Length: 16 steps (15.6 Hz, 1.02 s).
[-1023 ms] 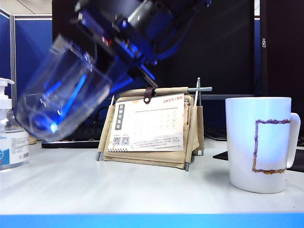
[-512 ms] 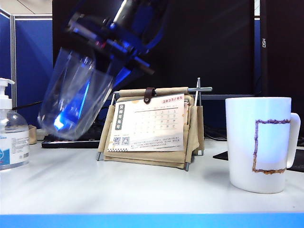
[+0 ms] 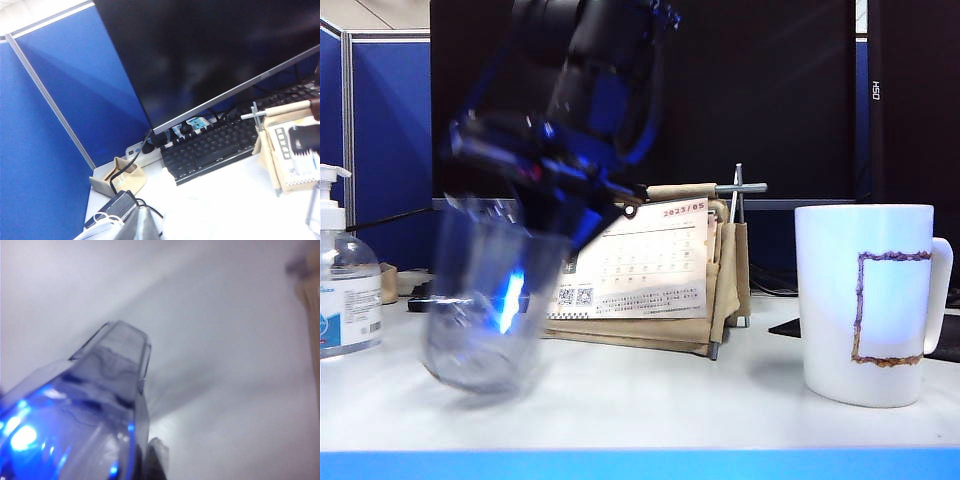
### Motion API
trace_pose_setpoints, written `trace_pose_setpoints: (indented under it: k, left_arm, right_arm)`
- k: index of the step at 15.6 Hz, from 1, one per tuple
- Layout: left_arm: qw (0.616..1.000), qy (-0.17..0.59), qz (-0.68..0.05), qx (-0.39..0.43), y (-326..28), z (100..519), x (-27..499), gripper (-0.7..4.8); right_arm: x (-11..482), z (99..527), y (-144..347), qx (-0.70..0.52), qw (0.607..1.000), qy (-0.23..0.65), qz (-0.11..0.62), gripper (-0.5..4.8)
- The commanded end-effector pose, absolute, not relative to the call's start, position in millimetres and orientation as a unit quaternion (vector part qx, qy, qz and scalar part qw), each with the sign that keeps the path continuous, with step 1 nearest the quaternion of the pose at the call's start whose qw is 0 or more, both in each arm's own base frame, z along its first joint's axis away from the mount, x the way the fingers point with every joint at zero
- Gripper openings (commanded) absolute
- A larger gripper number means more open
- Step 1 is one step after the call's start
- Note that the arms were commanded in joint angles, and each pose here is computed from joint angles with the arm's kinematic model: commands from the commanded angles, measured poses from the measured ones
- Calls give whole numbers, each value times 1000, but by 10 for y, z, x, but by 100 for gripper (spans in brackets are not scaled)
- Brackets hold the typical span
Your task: Swap the positions of the transparent plastic cup and the white ceramic cup.
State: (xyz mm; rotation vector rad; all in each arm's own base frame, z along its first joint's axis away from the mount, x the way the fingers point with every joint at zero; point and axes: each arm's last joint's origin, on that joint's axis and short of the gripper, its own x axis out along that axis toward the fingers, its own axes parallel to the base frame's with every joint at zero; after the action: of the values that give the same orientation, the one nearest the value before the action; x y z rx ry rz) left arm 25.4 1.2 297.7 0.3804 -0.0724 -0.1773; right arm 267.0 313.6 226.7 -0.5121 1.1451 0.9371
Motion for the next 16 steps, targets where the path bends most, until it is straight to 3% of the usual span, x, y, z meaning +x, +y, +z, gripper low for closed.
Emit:
trace_pose_setpoints:
  k: [1,9,11,16]
  left_arm:
    - [979,-39,-86,181,22,2995,249,-6]
    - [979,-39,-86,181,23,2996,249,-6]
    - [979,-39,-86,181,23,2996,249,-6]
    - [979,-40,-88,181,21,2996,249,-6]
  right_arm:
    - [2680,2310,3146,-245,719,500,417,-6]
    - [2687,2306,3162,-247,720,493,422,3]
    - [2680,2308,3168,-242,717,494,429,52]
    - [2681,2310,3170,-242,718,493,427,55]
